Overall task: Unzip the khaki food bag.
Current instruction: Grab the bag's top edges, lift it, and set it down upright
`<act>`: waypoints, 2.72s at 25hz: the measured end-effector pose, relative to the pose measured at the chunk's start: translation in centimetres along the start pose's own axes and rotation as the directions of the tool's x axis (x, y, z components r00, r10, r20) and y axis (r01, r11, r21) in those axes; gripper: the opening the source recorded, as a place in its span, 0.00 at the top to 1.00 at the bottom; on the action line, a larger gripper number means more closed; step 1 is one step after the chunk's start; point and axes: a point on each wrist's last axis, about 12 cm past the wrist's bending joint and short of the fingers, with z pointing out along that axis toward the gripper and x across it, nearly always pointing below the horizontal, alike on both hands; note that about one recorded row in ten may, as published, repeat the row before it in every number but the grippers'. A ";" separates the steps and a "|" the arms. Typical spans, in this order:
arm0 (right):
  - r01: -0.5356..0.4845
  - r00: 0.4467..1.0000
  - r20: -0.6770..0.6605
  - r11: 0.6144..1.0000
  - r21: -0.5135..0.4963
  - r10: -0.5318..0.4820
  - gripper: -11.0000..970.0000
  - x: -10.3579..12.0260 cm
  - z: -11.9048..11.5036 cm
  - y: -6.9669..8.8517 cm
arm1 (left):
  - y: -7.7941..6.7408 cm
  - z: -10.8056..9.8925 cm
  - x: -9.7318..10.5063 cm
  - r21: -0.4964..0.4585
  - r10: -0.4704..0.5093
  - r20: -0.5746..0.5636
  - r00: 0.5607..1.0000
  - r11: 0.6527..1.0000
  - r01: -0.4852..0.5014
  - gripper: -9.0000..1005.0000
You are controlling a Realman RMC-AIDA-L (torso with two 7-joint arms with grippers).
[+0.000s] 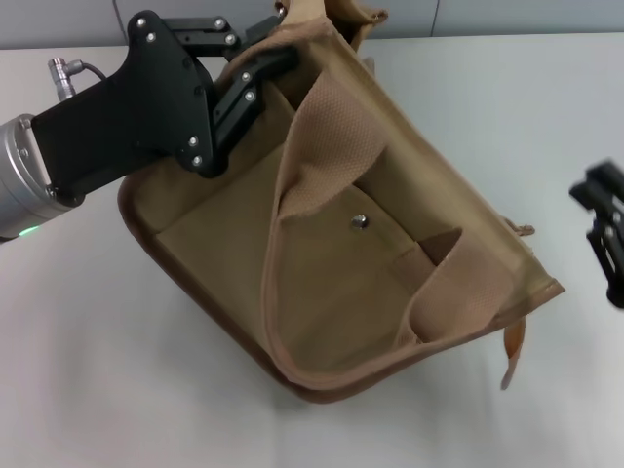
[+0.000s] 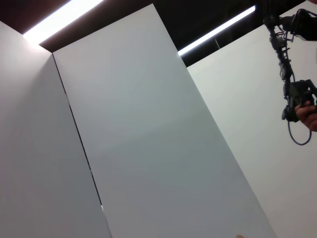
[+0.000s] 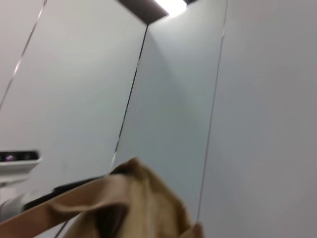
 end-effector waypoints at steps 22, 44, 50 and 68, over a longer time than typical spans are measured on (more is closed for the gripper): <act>0.030 0.986 -0.148 0.957 -0.288 -0.075 0.53 3.6 7.0 -0.6 | 0.3 0.7 -0.1 0.017 0.001 0.013 1.000 1.000 -0.001 0.91; 0.036 0.987 -0.133 0.926 -0.376 -0.093 0.85 4.3 9.4 0.5 | 0.2 0.9 0.0 0.033 -0.005 0.016 1.000 0.999 0.004 0.91; 0.021 0.987 -0.141 0.935 -0.354 -0.076 0.96 4.1 7.6 0.8 | 0.3 1.0 0.0 0.029 -0.004 0.013 1.000 1.000 0.004 0.91; -0.055 0.984 -0.176 0.972 -0.229 0.014 0.99 1.5 -1.6 3.4 | 0.5 1.0 -0.1 0.009 0.002 0.023 1.000 1.000 -0.002 0.92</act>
